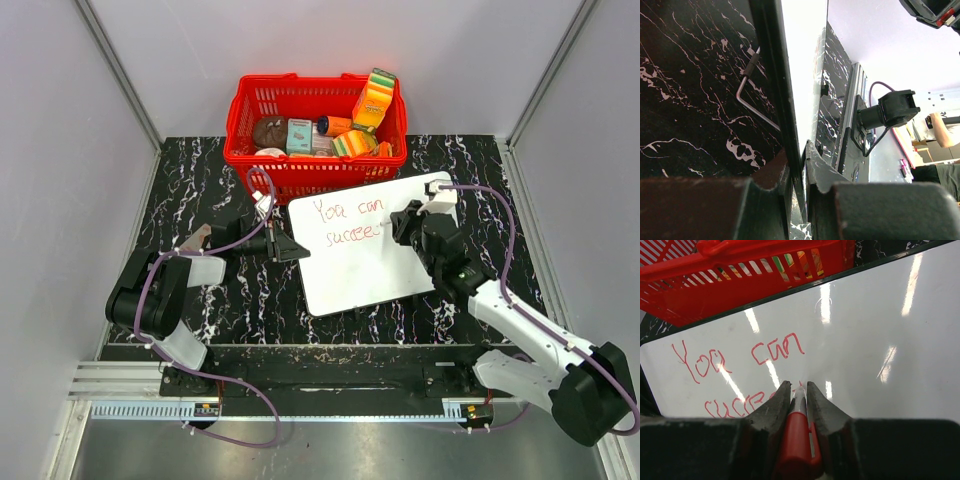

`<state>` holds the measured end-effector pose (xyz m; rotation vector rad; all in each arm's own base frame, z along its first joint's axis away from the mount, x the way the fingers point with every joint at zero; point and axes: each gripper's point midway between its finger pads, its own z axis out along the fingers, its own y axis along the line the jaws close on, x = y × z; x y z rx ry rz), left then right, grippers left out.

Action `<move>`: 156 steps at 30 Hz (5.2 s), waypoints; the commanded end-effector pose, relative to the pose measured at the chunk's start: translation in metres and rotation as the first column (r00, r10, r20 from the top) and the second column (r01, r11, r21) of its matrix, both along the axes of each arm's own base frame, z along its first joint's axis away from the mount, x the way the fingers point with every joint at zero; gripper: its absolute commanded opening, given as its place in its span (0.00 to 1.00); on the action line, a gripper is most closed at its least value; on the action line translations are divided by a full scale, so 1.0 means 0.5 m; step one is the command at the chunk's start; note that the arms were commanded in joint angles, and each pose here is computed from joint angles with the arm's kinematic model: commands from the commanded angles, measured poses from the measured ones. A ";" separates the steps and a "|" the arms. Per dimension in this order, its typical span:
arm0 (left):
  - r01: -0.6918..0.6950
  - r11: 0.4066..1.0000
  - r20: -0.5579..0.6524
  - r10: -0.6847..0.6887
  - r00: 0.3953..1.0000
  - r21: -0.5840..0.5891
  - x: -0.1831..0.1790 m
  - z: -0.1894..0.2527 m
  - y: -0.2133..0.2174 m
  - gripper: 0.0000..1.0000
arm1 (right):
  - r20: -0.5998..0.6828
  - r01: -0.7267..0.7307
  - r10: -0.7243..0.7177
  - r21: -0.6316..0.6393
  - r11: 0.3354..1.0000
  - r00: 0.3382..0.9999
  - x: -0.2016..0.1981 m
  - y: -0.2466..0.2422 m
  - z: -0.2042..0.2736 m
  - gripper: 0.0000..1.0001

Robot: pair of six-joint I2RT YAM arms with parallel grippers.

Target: Write a sentence on the whiteboard

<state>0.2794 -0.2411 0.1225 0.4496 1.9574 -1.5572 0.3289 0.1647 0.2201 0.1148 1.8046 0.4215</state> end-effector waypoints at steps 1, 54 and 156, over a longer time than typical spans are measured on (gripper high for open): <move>0.022 1.000 0.134 -0.023 0.991 0.009 0.011 0.011 -0.011 0.00 | -0.003 -0.008 0.008 0.023 1.000 1.000 -0.006 -0.001 0.000 0.00; 0.024 1.000 0.131 -0.025 0.991 0.010 0.010 0.009 -0.012 0.00 | -0.012 0.004 -0.003 0.026 1.000 1.000 0.001 0.000 -0.005 0.00; 0.021 1.000 0.134 -0.022 0.991 0.010 0.011 0.009 -0.011 0.00 | 0.005 0.087 -0.087 -0.028 0.996 0.996 0.013 -0.063 0.006 0.00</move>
